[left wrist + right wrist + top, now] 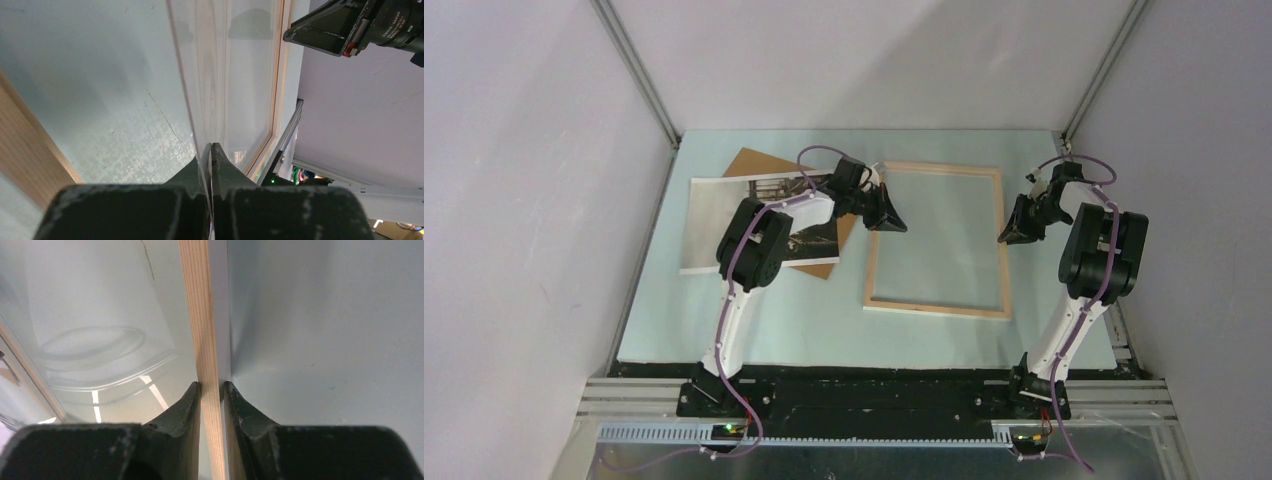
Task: Put the photo into the frame
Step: Place the photo frame item in the photo frame.
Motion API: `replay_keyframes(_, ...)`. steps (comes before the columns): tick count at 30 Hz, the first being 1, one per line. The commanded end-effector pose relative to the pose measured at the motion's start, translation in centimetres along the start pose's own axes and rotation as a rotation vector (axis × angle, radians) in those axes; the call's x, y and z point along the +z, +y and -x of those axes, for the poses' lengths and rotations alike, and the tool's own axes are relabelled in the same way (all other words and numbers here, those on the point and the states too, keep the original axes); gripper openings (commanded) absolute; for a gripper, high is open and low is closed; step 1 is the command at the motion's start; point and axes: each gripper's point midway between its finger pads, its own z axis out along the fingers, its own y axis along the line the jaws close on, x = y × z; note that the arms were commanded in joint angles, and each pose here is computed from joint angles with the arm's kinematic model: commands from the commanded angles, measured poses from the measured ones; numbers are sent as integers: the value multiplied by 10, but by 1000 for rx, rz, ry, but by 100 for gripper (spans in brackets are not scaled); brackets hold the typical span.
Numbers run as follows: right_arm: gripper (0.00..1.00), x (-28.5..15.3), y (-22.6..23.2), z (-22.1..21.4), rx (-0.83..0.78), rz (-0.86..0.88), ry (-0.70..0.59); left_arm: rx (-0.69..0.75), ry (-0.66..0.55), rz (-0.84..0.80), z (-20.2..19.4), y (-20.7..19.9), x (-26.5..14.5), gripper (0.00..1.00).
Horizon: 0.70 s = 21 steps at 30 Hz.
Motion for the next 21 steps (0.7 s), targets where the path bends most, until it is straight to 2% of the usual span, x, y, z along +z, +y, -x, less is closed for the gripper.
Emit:
replay_keyframes(1, 4, 17, 9, -9, -32, 8, 43, 77, 19, -26, -6, -20, 11, 5)
replay_keyframes(17, 4, 18, 9, -9, -42, 0, 44, 65, 23, -7, -7, -17, 12, 28)
replay_keyframes(21, 4, 19, 9, -10, -43, 1, 46, 64, 24, -3, -8, -17, 12, 37)
